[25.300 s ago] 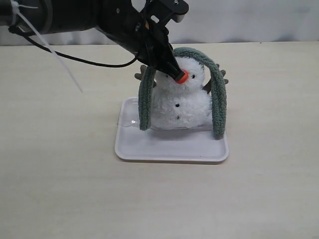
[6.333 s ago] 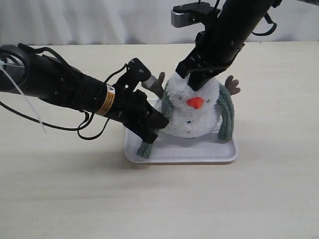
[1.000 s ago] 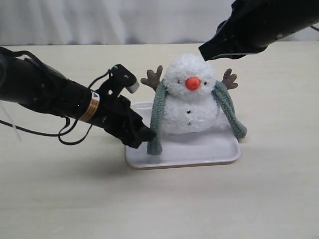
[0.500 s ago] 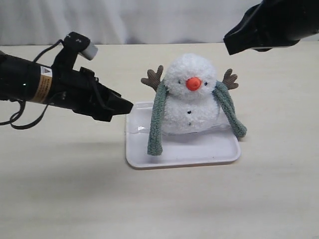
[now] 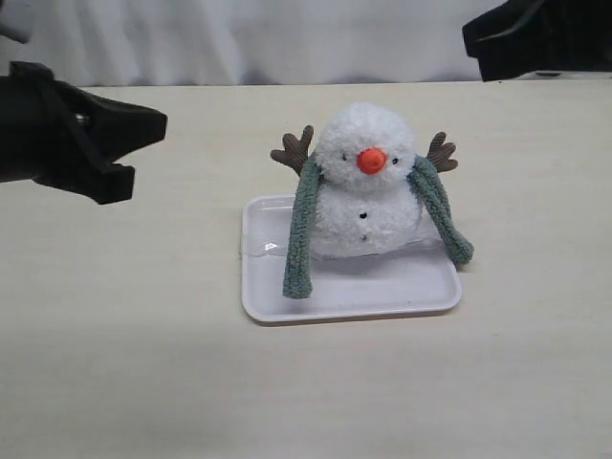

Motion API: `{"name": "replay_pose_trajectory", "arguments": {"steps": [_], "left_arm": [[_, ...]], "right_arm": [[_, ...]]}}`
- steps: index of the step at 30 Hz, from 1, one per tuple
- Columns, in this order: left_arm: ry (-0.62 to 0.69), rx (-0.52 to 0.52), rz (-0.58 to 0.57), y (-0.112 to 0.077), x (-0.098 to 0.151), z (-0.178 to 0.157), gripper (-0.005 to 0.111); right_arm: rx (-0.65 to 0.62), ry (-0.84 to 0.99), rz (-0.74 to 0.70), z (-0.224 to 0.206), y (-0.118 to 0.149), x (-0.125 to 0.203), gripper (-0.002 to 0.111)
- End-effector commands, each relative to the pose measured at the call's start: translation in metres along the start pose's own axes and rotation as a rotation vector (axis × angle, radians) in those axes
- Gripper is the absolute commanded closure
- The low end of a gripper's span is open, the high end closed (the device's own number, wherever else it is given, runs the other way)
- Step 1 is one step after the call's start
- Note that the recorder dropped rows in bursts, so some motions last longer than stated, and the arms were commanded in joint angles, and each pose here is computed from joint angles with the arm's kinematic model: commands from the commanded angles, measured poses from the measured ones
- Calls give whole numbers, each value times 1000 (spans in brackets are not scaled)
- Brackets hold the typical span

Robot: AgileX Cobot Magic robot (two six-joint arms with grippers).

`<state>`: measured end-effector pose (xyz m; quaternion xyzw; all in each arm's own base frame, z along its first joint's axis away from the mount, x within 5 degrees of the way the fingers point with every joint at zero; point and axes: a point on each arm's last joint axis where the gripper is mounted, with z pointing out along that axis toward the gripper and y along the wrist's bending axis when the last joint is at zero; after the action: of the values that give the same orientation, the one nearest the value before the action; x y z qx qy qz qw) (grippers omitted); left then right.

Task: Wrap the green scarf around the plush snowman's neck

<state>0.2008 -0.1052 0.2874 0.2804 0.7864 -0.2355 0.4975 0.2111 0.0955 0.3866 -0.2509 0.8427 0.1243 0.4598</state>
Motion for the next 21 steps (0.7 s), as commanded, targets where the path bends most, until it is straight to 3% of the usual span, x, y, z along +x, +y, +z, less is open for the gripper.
{"name": "replay_pose_trajectory", "arguments": {"steps": [1,6,9,13,17,21], "left_arm": [[-129,-13,24,-14,-13,-35,107],[-290,16,21,-37,-24,-80,107],[-306,87,49,-50,-16,-92,107],[-348,105,80,-58,-15,-105,107],[-346,169,101,-65,-13,-110,107],[-347,193,110,-69,-12,-112,107]], "right_arm": [[7,-50,-2,-12,2,-2,104],[21,-4,36,-8,2,19,104],[43,120,33,11,-2,39,91],[47,162,23,14,-3,44,75],[258,332,45,45,-25,73,75],[177,401,64,67,-21,81,75]]}}
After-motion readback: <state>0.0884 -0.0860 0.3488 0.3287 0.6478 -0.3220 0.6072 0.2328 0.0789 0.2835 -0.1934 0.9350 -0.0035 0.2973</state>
